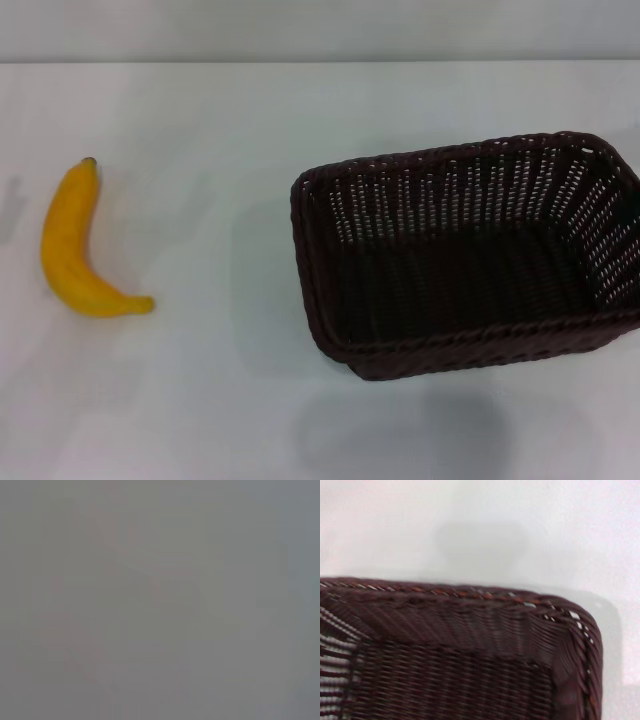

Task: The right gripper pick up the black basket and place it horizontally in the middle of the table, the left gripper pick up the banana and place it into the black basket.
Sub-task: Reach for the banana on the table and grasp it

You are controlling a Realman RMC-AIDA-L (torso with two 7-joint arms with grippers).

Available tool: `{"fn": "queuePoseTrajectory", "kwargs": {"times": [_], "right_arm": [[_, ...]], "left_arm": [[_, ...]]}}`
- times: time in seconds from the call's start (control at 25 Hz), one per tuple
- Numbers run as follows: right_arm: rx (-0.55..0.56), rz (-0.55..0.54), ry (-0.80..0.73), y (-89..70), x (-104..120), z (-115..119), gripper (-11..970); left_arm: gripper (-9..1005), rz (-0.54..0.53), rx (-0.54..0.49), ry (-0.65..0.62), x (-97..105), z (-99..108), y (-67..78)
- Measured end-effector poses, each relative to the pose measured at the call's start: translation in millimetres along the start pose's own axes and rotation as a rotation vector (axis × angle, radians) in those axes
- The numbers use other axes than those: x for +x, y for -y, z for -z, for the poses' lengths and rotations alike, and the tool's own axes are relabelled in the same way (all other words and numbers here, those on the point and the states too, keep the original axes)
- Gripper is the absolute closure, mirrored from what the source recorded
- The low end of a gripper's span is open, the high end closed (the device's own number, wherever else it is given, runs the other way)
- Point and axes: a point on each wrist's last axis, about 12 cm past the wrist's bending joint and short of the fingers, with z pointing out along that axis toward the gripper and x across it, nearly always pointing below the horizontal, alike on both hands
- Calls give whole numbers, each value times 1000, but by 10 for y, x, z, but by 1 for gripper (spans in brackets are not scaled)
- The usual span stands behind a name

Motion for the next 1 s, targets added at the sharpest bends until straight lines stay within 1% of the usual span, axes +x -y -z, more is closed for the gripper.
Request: {"fn": "queuePoseTrajectory", "kwargs": {"times": [0.12,0.28,0.36,0.44,0.56,0.64,0.76,0.8,0.84,0.88,0.96,1.0], "right_arm": [[-61,16,88,87,46,181,281],[-76,83,249,336,164,369,281],[-80,133,353,474,245,392,282],[-72,176,448,600,354,376,282],[-67,234,564,717,510,301,282],[-73,285,638,752,623,231,282],[-64,368,746,786,825,151,283],[-58,392,787,801,908,129,283],[-57,407,866,831,1044,99,283],[-57,407,866,831,1044,99,283],[-53,389,957,884,1188,65,284],[-45,372,1002,920,1258,49,284]], "left_arm": [[156,50,16,-24,-19,37,-33],[157,155,98,-131,-78,-3,-113],[157,220,141,-205,-115,-56,-144],[157,281,186,-287,-198,-141,-178],[157,334,223,-399,-348,-267,-218],[157,376,213,-521,-456,-397,-255],[158,395,179,-707,-564,-581,-274],[158,401,167,-770,-601,-653,-274],[158,416,147,-847,-630,-731,-265],[158,421,141,-888,-648,-790,-250],[174,427,119,-1000,-696,-933,-231],[182,422,101,-1076,-715,-1039,-212]]}}
